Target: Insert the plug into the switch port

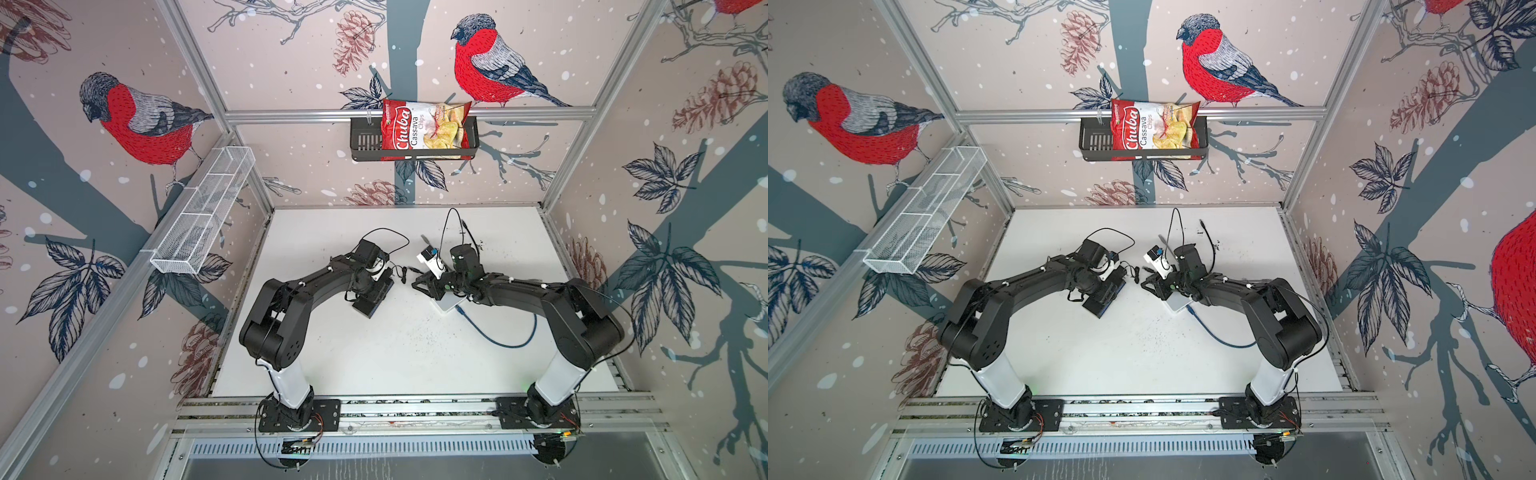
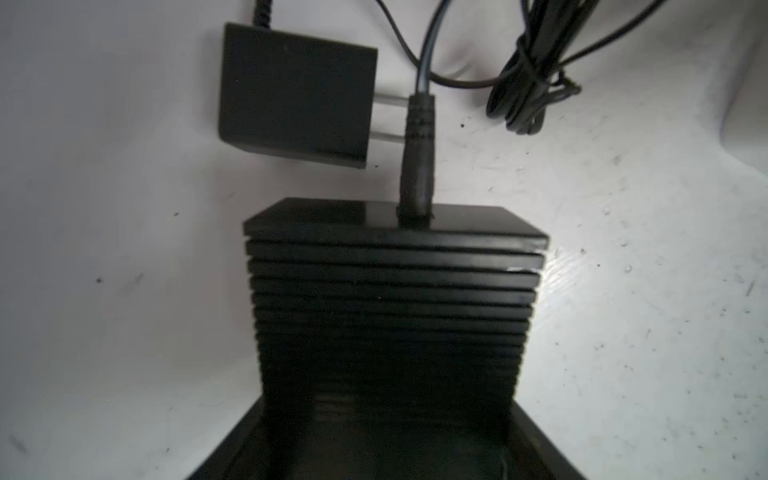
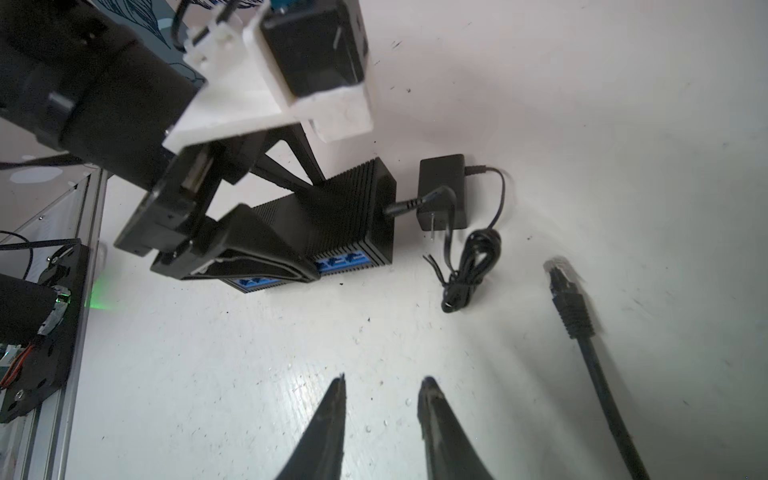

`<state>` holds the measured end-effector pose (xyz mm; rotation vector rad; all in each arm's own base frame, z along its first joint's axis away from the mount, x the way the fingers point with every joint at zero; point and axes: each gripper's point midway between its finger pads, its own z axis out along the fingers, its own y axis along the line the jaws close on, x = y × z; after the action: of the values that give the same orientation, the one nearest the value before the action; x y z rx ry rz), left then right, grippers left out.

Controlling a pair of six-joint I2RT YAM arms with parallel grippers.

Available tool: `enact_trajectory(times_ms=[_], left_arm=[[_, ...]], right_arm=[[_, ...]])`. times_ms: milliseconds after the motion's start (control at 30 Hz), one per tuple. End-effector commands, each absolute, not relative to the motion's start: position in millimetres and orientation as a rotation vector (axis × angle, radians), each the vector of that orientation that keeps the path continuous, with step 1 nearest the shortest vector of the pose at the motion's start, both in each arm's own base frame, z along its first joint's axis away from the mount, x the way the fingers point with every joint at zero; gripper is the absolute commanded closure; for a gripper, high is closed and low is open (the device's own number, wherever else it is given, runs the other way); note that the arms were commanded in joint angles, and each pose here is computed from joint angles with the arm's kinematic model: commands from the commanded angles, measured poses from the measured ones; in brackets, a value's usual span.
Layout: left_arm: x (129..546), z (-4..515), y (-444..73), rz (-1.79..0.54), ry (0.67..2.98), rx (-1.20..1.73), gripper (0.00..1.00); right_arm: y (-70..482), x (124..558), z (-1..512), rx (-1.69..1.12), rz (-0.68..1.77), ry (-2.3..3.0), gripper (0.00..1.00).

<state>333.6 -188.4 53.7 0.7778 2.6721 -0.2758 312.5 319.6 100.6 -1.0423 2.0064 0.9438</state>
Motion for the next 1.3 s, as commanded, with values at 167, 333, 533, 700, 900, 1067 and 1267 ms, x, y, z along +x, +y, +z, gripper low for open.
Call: enact_trajectory(times_ms=[167, 333, 533, 700, 900, 1067, 1267], left_arm=[[306.1, 52.2, -180.9, -0.313, 2.72, 0.849, 0.59], [288.9, 41.4, -179.7, -0.334, 2.77, 0.867, 0.59], [285.9, 26.3, -172.0, -0.273, 2.834, 0.86, 0.59], [297.2, 12.4, -168.5, -0.194, 2.879, 0.838, 0.58], [311.3, 5.3, -167.0, -0.123, 2.888, 0.846, 0.52], [315.1, 1.8, -168.7, -0.122, 2.885, 0.868, 0.47], [314.9, -0.7, -167.9, -0.117, 2.885, 0.878, 0.45]], right_arm=[[315.1, 325.5, 110.2, -1.002, 0.881, 1.974, 0.68], [310.5, 332.4, 109.0, -0.961, 0.851, 1.994, 0.68], [303.0, 348.9, 108.5, -0.887, 0.792, 2.028, 0.68], [301.7, 356.2, 109.6, -0.884, 0.75, 2.028, 0.68], [298.8, 366.0, 99.3, -0.912, 0.666, 2.011, 0.68], [296.6, 375.7, 79.6, -0.953, 0.59, 2.059, 0.68], [296.0, 382.2, 59.4, -0.987, 0.545, 2.106, 0.68]])
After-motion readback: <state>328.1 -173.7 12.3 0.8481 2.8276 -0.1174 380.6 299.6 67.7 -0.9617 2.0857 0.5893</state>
